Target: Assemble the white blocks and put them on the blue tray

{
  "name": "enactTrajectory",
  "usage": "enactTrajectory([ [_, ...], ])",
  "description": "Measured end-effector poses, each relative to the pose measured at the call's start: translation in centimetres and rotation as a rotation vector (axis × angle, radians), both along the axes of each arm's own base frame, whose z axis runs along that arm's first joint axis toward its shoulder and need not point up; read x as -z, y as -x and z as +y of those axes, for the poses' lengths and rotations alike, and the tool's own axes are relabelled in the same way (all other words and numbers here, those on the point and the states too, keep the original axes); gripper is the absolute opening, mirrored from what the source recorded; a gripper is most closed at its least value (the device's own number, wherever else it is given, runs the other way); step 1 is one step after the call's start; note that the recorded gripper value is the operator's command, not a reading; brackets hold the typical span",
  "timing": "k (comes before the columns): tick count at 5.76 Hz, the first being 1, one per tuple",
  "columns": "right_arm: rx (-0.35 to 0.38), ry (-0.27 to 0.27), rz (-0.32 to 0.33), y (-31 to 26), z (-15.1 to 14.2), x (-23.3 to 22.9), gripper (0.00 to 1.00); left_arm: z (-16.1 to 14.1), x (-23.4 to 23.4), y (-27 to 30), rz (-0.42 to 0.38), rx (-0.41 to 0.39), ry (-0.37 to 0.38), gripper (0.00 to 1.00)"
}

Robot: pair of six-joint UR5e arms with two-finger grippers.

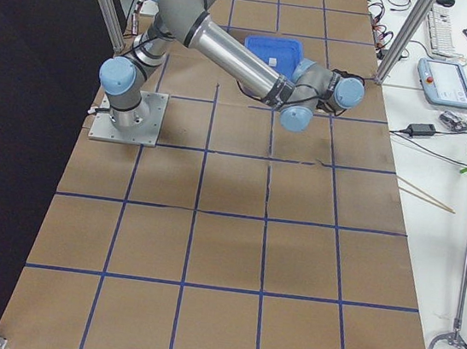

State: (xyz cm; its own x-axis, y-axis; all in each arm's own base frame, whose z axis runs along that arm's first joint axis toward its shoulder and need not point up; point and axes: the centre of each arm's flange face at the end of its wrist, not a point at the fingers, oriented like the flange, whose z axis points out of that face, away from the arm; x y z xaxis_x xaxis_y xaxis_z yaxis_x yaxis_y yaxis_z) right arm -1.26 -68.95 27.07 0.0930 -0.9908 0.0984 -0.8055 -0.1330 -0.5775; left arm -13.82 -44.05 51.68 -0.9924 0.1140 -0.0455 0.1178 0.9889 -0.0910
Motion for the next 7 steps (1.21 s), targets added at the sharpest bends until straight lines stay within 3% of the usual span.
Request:
enactTrajectory([
  [2,-0.011,-0.007,-0.039,-5.7,5.1,1.0,0.33,0.7,-0.4,-0.1,0.002,-0.04,0.012,0.99],
  [5,0.119,0.02,-0.031,-17.9,11.3,5.4,0.33,0.8,-0.8,-0.2,0.011,-0.05,0.014,0.99],
  [7,0.153,0.038,-0.048,-23.4,15.5,8.4,0.33,1.4,-1.3,-0.3,0.011,-0.058,-0.023,0.99],
])
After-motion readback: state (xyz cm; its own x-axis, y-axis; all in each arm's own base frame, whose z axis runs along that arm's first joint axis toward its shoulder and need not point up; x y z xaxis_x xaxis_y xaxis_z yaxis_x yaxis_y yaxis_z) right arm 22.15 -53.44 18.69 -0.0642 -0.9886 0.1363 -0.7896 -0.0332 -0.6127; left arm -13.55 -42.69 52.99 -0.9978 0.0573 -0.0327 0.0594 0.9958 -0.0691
